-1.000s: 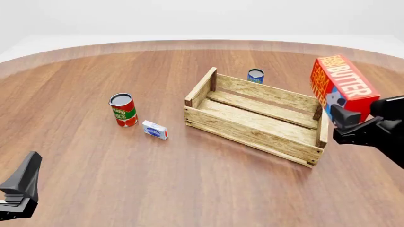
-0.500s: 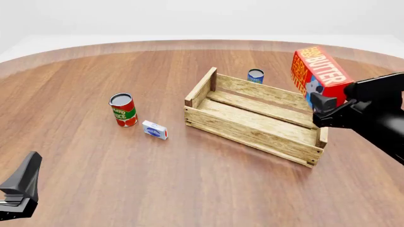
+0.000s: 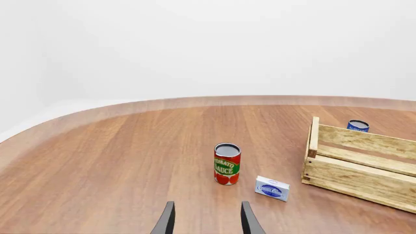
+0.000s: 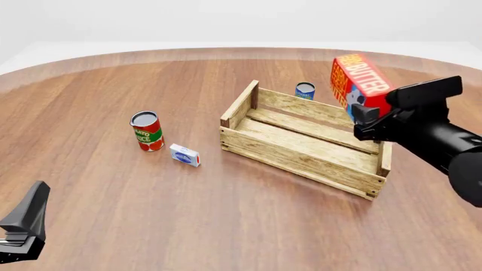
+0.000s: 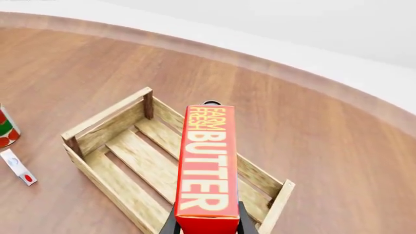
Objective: Pick up the butter and put it in the tray.
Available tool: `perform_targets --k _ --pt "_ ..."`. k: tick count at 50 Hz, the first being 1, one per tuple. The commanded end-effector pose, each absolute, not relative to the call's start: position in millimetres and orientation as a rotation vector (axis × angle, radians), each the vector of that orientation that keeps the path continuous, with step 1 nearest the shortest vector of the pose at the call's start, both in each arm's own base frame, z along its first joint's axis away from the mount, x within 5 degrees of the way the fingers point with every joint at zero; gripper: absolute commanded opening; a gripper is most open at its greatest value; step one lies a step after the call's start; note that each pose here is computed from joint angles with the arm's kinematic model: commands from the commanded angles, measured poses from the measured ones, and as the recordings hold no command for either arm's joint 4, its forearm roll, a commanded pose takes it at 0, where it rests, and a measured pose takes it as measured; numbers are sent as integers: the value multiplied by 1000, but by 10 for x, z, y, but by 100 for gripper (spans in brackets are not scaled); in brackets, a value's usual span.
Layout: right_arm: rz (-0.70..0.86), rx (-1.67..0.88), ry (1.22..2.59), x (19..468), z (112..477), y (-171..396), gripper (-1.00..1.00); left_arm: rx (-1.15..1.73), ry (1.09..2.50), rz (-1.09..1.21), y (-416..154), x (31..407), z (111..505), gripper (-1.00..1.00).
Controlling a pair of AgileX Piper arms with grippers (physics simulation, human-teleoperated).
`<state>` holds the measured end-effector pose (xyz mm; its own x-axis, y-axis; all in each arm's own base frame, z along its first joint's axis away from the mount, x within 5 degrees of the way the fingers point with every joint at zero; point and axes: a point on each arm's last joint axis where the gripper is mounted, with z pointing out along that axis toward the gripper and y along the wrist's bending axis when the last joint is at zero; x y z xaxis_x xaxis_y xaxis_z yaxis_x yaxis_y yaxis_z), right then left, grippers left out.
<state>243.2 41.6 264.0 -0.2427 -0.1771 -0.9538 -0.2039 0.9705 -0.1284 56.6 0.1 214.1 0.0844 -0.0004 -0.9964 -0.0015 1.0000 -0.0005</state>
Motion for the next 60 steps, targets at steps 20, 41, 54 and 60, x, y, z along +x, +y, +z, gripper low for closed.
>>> perform_targets --k 20,41,54,60 --pt "97 -225 1819 2774 2558 538 -100 -1 1486 1 1 566 2143 100" --pt "99 -218 1849 3013 2517 574 -100 -2 1487 0 1 567 2143 100" --pt "124 -205 1875 3100 2396 627 -100 -2 1487 0 1 564 2142 100" --pt "139 -199 1886 3132 2319 659 -100 -2 1486 1 1 564 2142 100"
